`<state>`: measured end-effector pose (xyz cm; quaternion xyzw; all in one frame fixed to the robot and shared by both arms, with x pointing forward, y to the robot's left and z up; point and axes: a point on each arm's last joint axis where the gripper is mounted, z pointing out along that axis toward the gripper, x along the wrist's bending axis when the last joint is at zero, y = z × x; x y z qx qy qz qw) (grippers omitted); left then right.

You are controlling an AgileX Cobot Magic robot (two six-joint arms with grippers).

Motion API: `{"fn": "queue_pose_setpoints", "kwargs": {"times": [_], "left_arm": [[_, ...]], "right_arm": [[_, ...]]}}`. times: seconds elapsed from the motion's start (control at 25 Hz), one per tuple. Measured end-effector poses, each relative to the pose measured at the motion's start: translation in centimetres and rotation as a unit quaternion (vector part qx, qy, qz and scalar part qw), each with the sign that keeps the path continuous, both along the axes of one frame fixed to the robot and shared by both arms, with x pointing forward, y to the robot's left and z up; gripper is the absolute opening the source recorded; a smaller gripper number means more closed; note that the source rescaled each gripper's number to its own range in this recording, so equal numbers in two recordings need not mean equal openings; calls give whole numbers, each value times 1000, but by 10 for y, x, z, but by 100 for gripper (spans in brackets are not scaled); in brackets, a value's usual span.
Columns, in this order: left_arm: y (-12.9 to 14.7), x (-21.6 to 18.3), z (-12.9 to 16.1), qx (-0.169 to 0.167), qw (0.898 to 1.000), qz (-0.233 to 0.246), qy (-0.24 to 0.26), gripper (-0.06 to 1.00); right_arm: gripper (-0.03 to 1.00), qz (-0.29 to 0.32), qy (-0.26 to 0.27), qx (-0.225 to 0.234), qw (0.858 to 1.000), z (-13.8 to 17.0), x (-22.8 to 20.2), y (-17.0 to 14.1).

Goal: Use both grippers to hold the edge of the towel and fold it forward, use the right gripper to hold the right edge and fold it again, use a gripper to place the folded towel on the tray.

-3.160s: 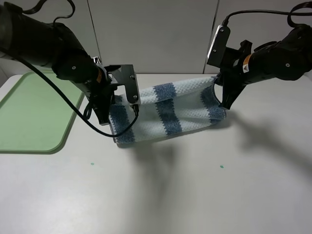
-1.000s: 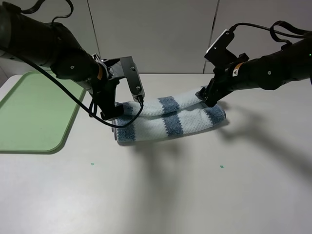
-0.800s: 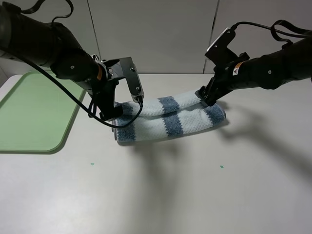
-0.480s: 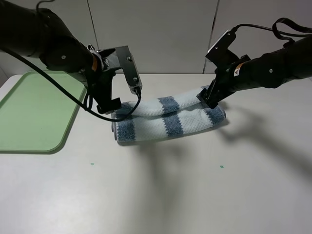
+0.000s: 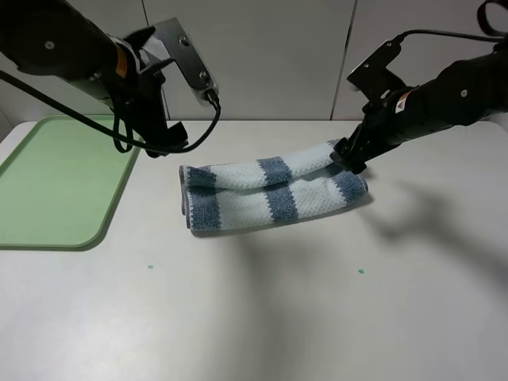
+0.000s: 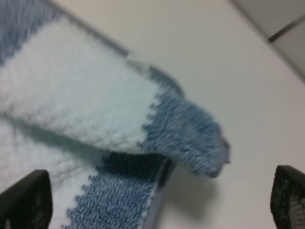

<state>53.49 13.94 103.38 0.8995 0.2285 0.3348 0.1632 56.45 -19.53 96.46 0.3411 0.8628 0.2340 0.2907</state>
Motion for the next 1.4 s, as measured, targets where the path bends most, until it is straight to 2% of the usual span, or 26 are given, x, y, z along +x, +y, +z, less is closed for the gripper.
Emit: {"fn": "queue_pose_setpoints", "kwargs": {"times": [0.24, 0.44, 0.6, 0.72, 0.88, 1.04, 1.16, 1.4], "left_arm": [[12, -15, 34, -46, 998, 38, -28, 100], [22, -36, 62, -78, 994, 67, -45, 100], [23, -61, 86, -123, 988, 78, -59, 100], [24, -82, 104, -178, 978, 89, -67, 100], [33, -111, 128, -263, 957, 104, -66, 100], [50, -136, 145, -318, 939, 111, -61, 100], [63, -151, 147, -326, 936, 121, -50, 100], [82, -171, 118, -306, 942, 134, -26, 100]], "right_arm": [[100, -6, -12, 11, 1000, 21, -8, -2], [100, 0, 15, -5, 1000, 19, -12, -4], [100, 2, 22, -10, 1000, 19, -14, -4], [100, 3, 15, -8, 1000, 24, -15, -5], [100, 3, 12, -7, 1000, 26, -16, -5], [100, 3, 12, -7, 1000, 26, -16, -5], [100, 3, 12, -7, 1000, 26, -16, -5], [100, 3, 12, -7, 1000, 26, -16, -5]]}}
